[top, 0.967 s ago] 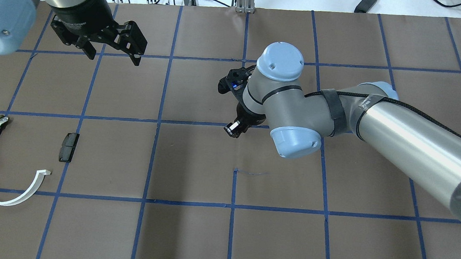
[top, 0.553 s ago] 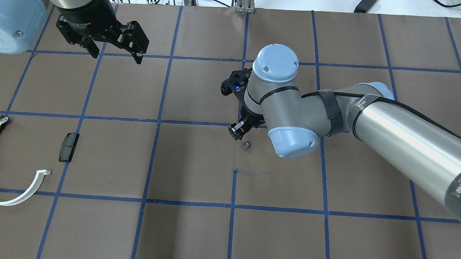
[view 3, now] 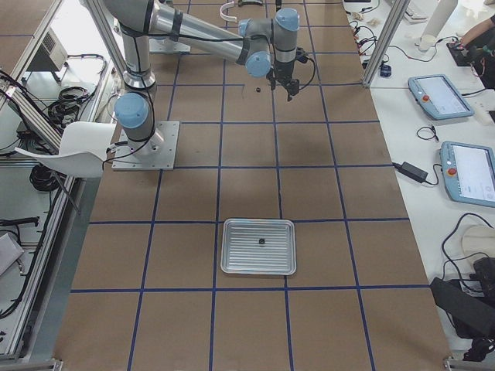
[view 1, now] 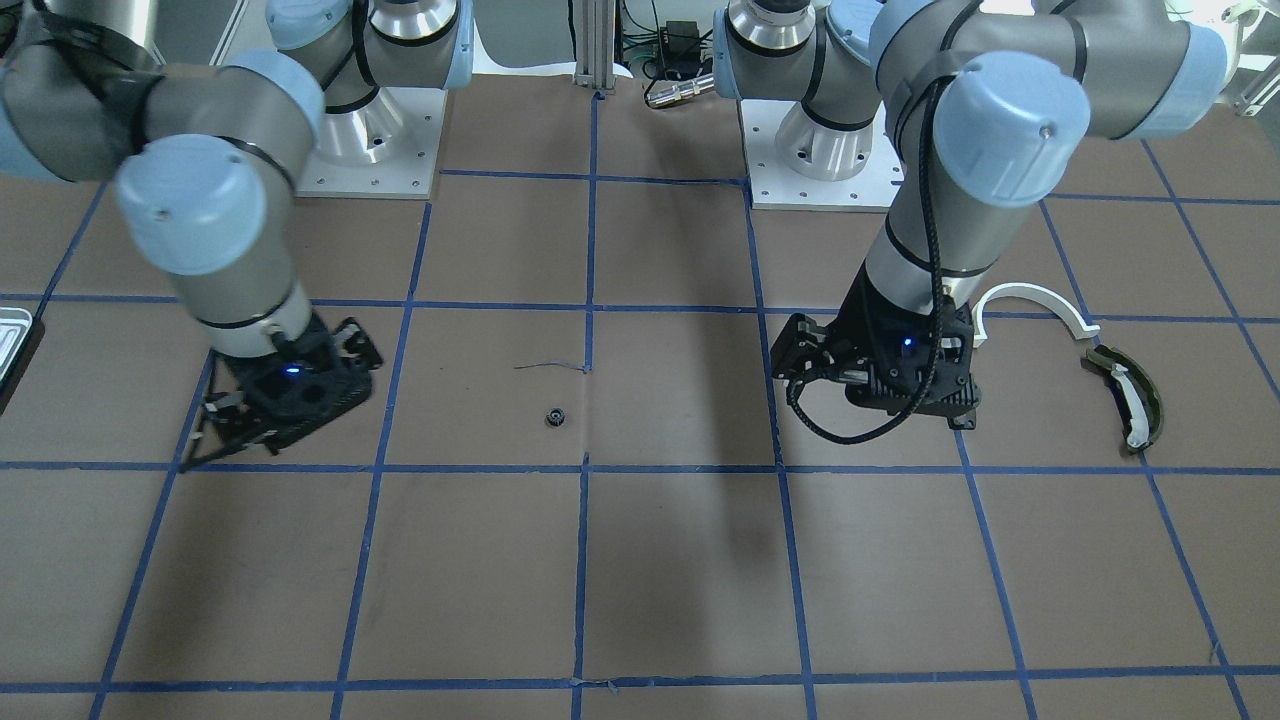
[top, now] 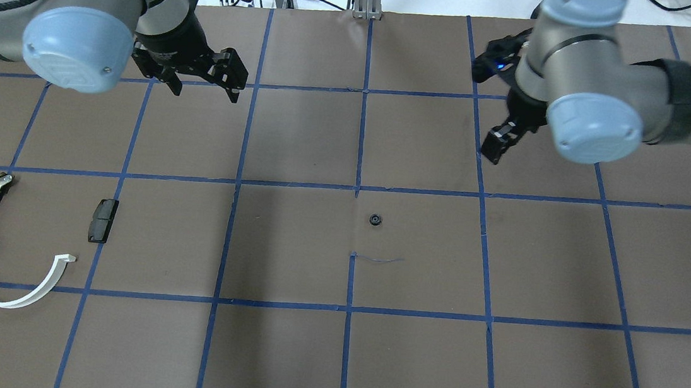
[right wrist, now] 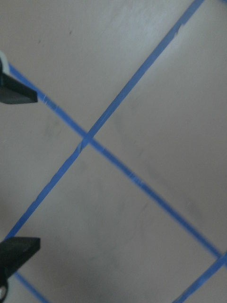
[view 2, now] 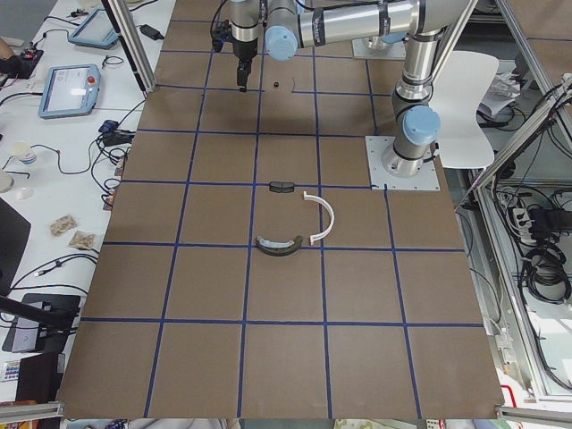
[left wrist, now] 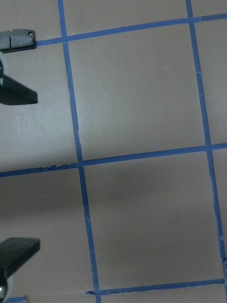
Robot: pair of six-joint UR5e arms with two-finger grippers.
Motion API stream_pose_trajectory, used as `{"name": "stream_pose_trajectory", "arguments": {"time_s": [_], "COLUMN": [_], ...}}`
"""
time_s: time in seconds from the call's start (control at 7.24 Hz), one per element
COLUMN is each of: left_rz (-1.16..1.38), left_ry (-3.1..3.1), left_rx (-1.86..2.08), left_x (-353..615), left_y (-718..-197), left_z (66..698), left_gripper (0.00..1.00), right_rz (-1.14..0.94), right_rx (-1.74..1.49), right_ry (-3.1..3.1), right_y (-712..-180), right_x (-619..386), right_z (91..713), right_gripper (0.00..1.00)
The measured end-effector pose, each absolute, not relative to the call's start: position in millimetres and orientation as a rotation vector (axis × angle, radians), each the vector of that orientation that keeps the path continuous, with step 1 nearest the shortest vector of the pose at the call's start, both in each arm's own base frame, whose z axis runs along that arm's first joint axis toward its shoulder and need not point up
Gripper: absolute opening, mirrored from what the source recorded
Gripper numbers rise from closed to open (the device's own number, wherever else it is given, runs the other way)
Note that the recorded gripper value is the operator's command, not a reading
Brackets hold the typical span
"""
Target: Place bearing gear from tray to pile
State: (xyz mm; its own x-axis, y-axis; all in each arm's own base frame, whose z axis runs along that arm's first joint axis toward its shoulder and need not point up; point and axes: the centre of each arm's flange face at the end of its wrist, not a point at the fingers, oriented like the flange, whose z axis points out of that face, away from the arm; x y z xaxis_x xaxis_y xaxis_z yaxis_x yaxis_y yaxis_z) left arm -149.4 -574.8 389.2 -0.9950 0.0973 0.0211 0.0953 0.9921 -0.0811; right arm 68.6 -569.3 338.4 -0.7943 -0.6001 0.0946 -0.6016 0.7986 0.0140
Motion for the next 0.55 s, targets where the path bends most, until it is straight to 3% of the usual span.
{"name": "stream_pose_trajectory", "arguments": {"time_s": [0.28, 0.55], "left_rz": [0.144, 0.156], "left_ry": [-3.089, -3.078], "left_rx": [-0.126, -0.094], "left_x": [-214, -298], "left_y": [-585, -571], "left_z": [344, 301], "left_gripper": [1.0, 1.0], "right_rz": [-0.025, -0.065], "right_rx": [0.703, 0.696], "right_ry": [-2.944, -2.963], "right_y": [-564, -541], "right_x": [-92, -232], "right_z": [342, 313], "right_gripper": [1.0, 1.0]}}
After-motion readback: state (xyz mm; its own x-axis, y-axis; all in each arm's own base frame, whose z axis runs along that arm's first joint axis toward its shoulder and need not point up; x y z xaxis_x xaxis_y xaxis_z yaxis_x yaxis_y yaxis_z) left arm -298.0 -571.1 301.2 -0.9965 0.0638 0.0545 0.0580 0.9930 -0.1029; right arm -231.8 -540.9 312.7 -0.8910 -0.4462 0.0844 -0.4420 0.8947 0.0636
